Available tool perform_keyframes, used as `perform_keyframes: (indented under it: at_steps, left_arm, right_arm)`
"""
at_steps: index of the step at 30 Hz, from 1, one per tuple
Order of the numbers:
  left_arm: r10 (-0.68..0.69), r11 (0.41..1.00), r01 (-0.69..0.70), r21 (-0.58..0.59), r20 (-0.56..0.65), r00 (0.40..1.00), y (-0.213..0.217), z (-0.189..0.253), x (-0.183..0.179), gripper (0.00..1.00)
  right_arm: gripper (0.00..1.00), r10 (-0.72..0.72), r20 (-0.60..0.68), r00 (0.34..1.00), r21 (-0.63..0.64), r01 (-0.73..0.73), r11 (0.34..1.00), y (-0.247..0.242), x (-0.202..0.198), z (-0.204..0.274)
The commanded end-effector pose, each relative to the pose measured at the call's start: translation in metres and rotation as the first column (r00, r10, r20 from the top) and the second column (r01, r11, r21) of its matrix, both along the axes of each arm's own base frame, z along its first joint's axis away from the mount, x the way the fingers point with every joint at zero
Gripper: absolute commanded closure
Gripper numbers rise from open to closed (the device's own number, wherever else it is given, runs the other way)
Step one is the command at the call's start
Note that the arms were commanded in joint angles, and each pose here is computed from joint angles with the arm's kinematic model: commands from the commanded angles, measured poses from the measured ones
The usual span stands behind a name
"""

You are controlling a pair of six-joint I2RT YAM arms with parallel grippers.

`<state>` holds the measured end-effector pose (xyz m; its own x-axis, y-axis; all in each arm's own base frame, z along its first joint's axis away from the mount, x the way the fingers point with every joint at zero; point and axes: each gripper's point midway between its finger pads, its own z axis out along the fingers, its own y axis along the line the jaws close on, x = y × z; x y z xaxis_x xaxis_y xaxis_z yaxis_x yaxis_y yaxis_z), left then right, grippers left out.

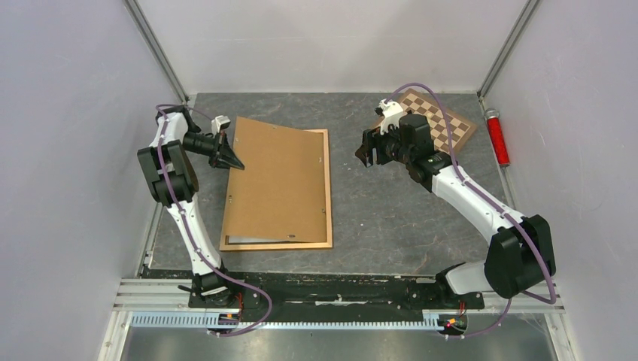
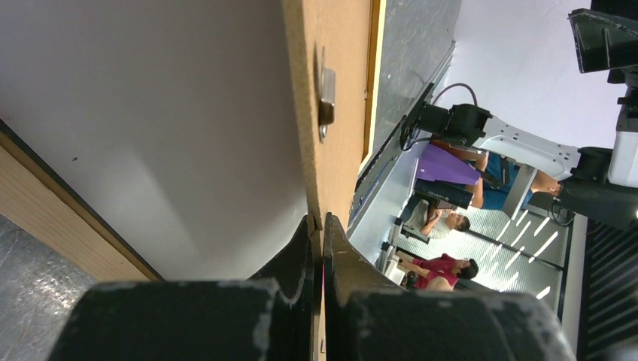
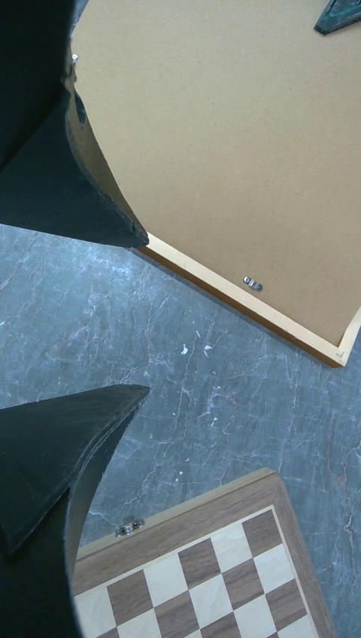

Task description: Put the photo into the frame

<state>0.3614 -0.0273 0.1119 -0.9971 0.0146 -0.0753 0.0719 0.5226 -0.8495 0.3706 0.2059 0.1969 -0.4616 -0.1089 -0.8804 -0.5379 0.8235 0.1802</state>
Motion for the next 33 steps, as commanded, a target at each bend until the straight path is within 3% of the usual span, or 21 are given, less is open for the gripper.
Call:
perform_keyframes:
  at_steps: [1, 15, 25, 33]
  left_arm:
    - [-0.081, 0.99, 0.074, 0.118, 0.063, 0.995, 0.01, -0.014, -0.002, 0.98]
    - [-0.088, 0.979, 0.076, 0.191, 0.053, 0.995, 0.019, -0.026, 0.001, 0.88]
    - [-0.086, 0.972, 0.074, 0.224, 0.044, 0.995, 0.023, -0.038, 0.0, 0.86]
    - [-0.107, 0.962, 0.092, 0.257, 0.045, 0.993, 0.026, -0.049, -0.003, 0.86]
  right_arm:
    - [0.3, 0.005, 0.03, 1.0, 0.025, -0.006, 1.0, 0.003, 0.005, 0.007]
    - [0.3, 0.025, -0.001, 1.0, -0.008, -0.025, 1.0, 0.008, 0.002, -0.026]
    - [0.32, 0.118, -0.047, 0.992, -0.052, -0.121, 0.991, 0.047, -0.002, -0.063]
    - [0.33, 0.192, -0.147, 0.97, -0.017, -0.196, 0.98, 0.08, -0.001, -0.096]
